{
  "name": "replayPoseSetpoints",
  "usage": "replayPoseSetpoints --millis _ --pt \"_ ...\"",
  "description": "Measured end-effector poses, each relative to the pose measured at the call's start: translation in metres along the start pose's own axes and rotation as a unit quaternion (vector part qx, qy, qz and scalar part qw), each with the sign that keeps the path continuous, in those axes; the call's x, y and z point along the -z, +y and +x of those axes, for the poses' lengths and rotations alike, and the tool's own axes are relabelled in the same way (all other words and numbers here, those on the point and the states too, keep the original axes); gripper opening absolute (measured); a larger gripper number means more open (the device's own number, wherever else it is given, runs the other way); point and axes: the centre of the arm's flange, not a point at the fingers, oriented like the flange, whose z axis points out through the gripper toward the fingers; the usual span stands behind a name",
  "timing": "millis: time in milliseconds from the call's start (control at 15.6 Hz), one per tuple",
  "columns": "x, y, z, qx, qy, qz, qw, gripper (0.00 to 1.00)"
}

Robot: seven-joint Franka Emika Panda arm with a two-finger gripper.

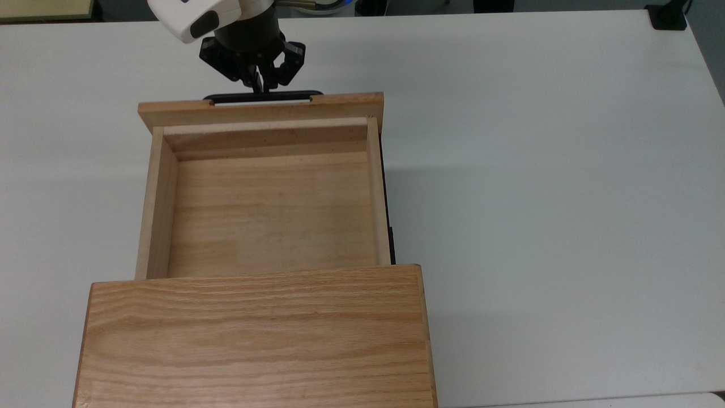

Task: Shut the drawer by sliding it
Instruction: 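Push the drawer front into the wooden cabinet with the gripper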

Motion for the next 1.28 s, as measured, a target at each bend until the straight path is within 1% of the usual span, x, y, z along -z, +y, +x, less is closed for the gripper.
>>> replayPoseSetpoints --millis 256,448,576,769,961,1153,1281 --pt "-0.002 -0.009 0.021 -0.002 0.063 0.0 0.998 0.13" --pt "-0.007 -0.02 0.043 -0.023 0.13 0.002 0.9913 0.14" --pt "-0.012 -0.028 0.059 -0.043 0.171 0.006 0.9844 0.14" --pt "-0.02 -0.036 0.083 -0.072 0.225 0.013 0.9717 0.14" --pt "-0.028 -0.041 0.099 -0.085 0.266 0.018 0.96 0.14" --pt "-0.036 -0.047 0.114 -0.104 0.307 0.029 0.9454 0.14" --pt "-0.041 -0.049 0.122 -0.111 0.322 0.032 0.9396 0.14"
